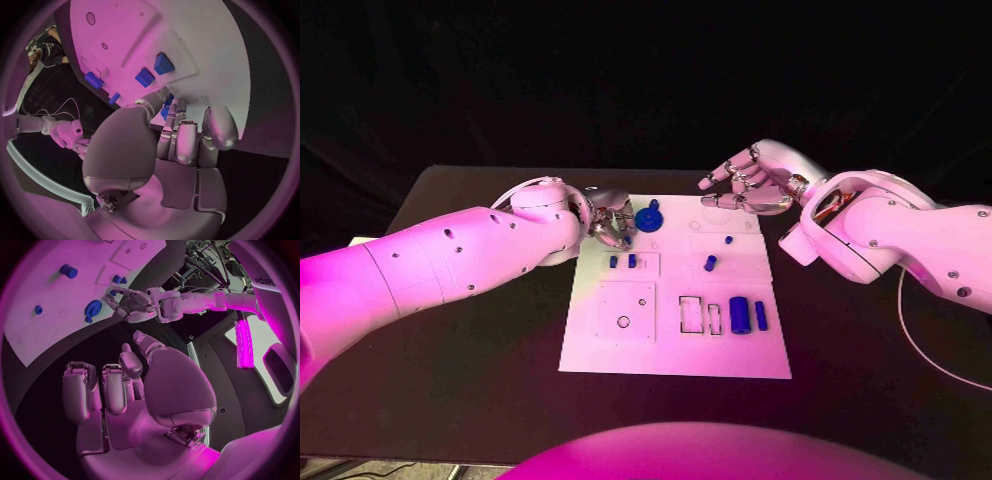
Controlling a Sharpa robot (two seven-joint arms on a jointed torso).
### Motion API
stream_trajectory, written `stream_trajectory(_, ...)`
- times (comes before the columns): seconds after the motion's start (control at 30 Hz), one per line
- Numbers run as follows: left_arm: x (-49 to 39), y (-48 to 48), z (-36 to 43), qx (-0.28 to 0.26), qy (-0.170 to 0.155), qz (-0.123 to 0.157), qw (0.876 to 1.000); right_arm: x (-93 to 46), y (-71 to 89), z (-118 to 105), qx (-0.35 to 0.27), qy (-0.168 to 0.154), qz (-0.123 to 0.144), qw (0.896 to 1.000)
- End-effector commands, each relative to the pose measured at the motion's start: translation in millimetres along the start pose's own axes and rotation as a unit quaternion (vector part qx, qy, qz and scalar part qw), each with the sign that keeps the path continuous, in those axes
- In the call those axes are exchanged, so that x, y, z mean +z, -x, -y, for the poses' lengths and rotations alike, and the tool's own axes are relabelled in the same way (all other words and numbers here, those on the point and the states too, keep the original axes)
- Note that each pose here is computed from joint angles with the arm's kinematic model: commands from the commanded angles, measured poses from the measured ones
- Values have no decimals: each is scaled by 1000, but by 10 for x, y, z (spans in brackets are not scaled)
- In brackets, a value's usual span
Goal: Assemble the parts on the task board
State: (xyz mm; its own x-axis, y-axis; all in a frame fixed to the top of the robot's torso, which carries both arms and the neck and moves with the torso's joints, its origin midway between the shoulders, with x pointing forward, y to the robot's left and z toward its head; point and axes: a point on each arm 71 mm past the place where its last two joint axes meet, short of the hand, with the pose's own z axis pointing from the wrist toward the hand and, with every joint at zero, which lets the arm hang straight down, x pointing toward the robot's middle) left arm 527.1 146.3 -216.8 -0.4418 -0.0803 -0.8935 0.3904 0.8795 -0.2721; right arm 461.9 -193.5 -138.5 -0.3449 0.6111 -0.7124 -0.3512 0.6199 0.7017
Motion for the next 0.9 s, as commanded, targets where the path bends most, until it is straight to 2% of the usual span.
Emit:
stream_trajectory(0.03,-1,-1,-8,-5,4,2,1000,1,-8,0,-1,3,-5,1000)
stream_trajectory(0.4,-39,12,-60,-13,10,8,1000,8,12,38,-3,-3,-5,1000)
stream_trajectory(0.53,-94,21,-113,-24,13,9,1000,17,37,100,-13,-15,-9,1000)
stream_trajectory(0.63,-166,48,-181,-48,17,13,999,18,71,156,-38,-21,-9,999)
stream_trajectory(0.7,-213,69,-239,-72,20,17,997,23,99,200,-56,-27,-7,998)
stream_trajectory(0.8,-290,114,-349,-143,22,34,989,32,155,285,-98,-40,-3,994)
stream_trajectory(0.83,-313,135,-384,-175,19,45,983,37,171,312,-117,-44,-3,992)
stream_trajectory(0.9,-376,198,-462,-275,0,81,958,54,191,368,-173,-50,-9,984)
